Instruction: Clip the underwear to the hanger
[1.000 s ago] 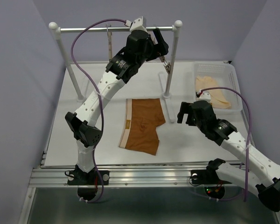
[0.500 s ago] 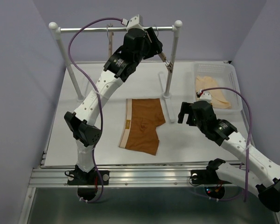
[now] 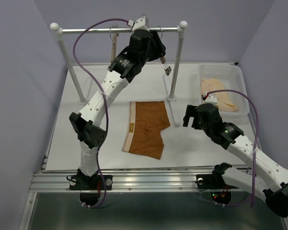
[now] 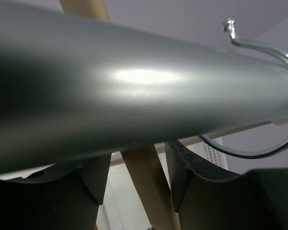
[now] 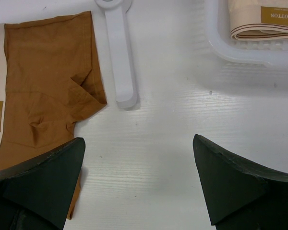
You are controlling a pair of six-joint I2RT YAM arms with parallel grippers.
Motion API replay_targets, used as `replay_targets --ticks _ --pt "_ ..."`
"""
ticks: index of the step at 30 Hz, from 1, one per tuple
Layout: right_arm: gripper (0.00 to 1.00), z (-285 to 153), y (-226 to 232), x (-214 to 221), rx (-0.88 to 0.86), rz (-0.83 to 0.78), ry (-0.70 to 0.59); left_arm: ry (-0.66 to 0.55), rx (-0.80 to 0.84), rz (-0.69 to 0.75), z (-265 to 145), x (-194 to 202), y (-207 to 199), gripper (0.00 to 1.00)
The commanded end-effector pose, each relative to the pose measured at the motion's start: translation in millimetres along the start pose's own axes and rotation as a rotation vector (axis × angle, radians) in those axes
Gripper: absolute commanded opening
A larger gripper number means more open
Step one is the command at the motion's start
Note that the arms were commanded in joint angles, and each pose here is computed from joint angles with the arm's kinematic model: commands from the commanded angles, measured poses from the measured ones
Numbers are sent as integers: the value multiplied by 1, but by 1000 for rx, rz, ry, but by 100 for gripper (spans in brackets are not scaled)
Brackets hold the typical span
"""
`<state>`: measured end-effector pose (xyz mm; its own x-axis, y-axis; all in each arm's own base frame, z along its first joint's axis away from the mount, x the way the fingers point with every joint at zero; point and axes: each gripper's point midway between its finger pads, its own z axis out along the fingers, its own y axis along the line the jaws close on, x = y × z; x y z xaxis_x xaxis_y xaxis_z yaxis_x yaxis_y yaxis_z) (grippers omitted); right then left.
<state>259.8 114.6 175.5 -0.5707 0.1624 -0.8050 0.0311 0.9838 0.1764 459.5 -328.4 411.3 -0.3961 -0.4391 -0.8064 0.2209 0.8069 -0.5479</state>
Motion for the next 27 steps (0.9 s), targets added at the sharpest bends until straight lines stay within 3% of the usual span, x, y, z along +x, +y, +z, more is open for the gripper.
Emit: replay_targets --ticks 1,9,12,22,25,27 --pt "100 -1 -4 -6 17 6 -26 -54 42 10 -13 -26 -13 57" --pt "100 -1 -4 -6 16 7 -25 -54 61 15 -19 -30 -17 40" --pt "100 0 -4 -6 21 7 -25 -53 73 17 -23 -31 -20 29" --pt "100 2 -1 -6 18 14 -14 -79 96 24 -36 -42 -25 18" --pt "100 3 0 -5 13 9 -7 -105 84 33 -42 -51 -23 13" --pt "100 3 1 -6 11 9 -8 -116 76 42 -45 -54 -23 5"
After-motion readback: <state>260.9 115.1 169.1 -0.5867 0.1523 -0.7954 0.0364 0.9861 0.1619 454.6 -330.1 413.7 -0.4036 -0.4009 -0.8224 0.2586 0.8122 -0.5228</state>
